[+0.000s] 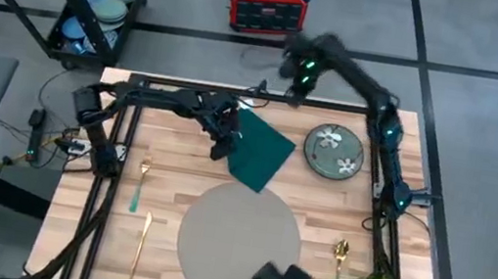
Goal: Set table place
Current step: Fold the green napkin
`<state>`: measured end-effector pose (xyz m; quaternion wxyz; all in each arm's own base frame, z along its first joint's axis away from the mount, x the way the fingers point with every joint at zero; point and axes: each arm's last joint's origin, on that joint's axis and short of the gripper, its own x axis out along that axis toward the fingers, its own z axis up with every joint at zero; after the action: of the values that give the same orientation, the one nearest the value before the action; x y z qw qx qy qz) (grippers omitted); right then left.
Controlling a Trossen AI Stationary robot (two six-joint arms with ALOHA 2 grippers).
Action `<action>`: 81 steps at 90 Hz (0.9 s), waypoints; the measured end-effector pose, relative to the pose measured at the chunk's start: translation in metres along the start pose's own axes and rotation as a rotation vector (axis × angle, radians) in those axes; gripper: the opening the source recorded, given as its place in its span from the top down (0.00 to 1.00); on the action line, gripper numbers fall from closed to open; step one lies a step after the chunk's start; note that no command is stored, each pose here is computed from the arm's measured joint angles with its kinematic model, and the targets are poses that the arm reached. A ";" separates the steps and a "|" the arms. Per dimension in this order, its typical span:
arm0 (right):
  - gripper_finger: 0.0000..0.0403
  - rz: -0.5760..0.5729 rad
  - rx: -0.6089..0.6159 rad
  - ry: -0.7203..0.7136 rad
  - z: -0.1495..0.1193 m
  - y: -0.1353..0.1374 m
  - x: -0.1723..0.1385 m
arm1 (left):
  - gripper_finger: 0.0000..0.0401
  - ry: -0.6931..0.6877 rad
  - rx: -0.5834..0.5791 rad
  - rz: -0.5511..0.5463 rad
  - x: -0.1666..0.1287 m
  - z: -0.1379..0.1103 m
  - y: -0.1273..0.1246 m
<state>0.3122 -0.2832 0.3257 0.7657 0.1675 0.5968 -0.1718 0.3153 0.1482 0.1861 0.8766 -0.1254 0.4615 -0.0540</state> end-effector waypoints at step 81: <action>0.84 -0.024 0.028 -0.273 -0.069 0.002 -0.130 | 0.69 0.460 0.302 -0.039 0.027 0.047 0.045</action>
<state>0.2237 -0.2413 0.4365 0.8352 0.1460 0.4866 -0.2105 0.3688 0.1935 0.1781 0.7565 0.0131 0.6325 -0.1660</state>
